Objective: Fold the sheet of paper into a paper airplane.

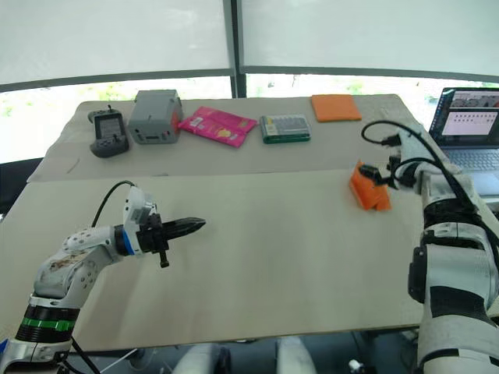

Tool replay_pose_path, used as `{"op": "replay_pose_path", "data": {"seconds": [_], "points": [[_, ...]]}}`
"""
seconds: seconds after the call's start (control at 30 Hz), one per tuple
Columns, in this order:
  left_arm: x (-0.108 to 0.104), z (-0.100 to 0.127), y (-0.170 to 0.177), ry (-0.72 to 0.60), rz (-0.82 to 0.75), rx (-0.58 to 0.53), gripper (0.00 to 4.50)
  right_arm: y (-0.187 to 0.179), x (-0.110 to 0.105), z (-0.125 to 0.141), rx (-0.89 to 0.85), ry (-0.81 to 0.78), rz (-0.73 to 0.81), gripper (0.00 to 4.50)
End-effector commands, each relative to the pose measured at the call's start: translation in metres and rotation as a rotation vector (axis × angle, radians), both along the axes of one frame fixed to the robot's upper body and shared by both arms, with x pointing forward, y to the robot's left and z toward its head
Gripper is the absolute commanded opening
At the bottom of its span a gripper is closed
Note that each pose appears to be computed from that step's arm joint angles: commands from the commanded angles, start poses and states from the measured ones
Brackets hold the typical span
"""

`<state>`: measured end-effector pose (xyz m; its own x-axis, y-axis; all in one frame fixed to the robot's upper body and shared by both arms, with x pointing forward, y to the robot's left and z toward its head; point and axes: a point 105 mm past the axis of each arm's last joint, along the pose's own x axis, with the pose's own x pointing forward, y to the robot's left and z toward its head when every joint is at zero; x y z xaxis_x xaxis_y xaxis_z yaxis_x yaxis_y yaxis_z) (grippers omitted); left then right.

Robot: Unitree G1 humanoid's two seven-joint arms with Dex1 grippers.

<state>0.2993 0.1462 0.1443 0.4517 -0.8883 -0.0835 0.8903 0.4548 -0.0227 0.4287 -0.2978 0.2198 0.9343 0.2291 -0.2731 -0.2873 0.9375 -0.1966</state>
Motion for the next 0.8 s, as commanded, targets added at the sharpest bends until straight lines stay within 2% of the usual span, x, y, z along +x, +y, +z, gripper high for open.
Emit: {"op": "replay_pose_path", "data": {"seconds": [0.03, 0.17, 0.23, 0.3, 0.4, 0.47, 0.6, 0.7, 0.8], "points": [[0.006, 0.016, 0.009, -0.04, 0.042, -0.022, 0.0, 0.066, -0.035, 0.038, 0.005, -0.136, 0.429, 4.47], [0.008, 0.017, 0.016, -0.002, 0.075, -0.025, 1.2, 0.109, -0.087, 0.016, 0.014, -0.121, 0.68, 4.5], [0.009, 0.018, 0.021, -0.009, 0.106, -0.02, 1.88, 0.124, -0.108, 0.003, 0.03, -0.12, 0.738, 4.5], [0.006, 0.017, 0.026, 0.005, 0.132, -0.02, 2.56, 0.137, -0.122, -0.01, 0.06, -0.134, 0.751, 4.5], [0.005, 0.007, 0.035, -0.031, 0.22, 0.076, 3.57, 0.145, -0.139, -0.037, 0.076, -0.103, 0.74, 4.5], [0.001, 0.001, 0.038, -0.022, 0.246, 0.086, 4.19, 0.145, -0.147, -0.056, 0.062, -0.067, 0.723, 4.5], [-0.011, -0.018, 0.04, 0.002, 0.306, 0.139, 4.19, 0.138, -0.157, -0.093, 0.039, -0.005, 0.664, 4.5], [-0.01, -0.028, 0.047, -0.001, 0.386, 0.166, 4.19, 0.135, -0.157, -0.104, 0.02, -0.007, 0.629, 4.5], [-0.011, -0.028, 0.049, -0.008, 0.407, 0.148, 4.19, 0.135, -0.154, -0.105, 0.022, -0.024, 0.608, 4.5]]}}
